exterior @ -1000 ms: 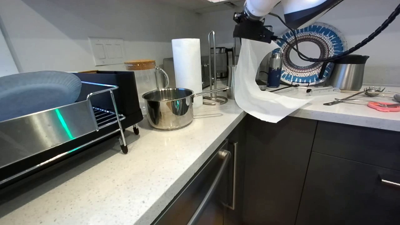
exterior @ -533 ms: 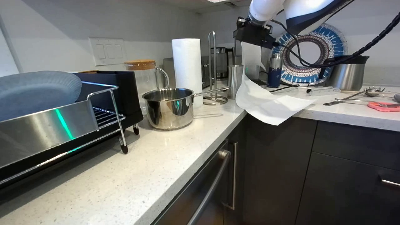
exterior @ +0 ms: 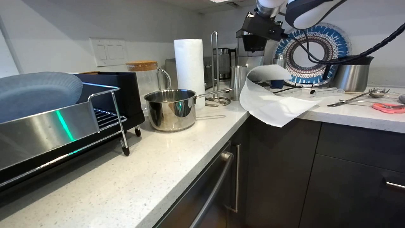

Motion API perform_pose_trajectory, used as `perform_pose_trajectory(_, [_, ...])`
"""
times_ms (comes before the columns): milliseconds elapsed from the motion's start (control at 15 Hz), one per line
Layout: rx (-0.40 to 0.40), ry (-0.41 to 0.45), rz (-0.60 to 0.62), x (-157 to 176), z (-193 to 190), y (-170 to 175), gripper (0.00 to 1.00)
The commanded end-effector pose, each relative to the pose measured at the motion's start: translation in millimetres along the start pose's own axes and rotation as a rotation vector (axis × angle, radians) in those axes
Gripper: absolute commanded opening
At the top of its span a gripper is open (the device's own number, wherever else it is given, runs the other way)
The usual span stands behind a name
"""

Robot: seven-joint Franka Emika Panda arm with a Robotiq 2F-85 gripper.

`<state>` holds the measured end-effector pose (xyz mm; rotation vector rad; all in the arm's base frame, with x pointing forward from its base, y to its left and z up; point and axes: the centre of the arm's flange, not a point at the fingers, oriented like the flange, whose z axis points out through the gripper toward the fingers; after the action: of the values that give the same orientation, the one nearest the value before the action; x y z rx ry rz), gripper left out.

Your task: Move the paper towel to the left

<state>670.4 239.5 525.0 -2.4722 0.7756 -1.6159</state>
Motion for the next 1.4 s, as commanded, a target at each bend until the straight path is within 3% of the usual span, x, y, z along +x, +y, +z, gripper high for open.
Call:
perform_pose_trajectory(0, [-0.039,-0.080,0.019,22,-33,-3,1.00])
perform_pose_trajectory(333, [-0.086,-0.272,0.057,36,-65,-11,1.00])
perform_pose_trajectory(867, [-0.277,-0.562,-0.010,58,-101,15,1.00])
perform_pose_trajectory(1067, [-0.239,-0.706,-0.085,72,-117,36,1.00])
perform_pose_trajectory(1333, [-0.089,-0.865,-0.198,100,-137,73,1.00])
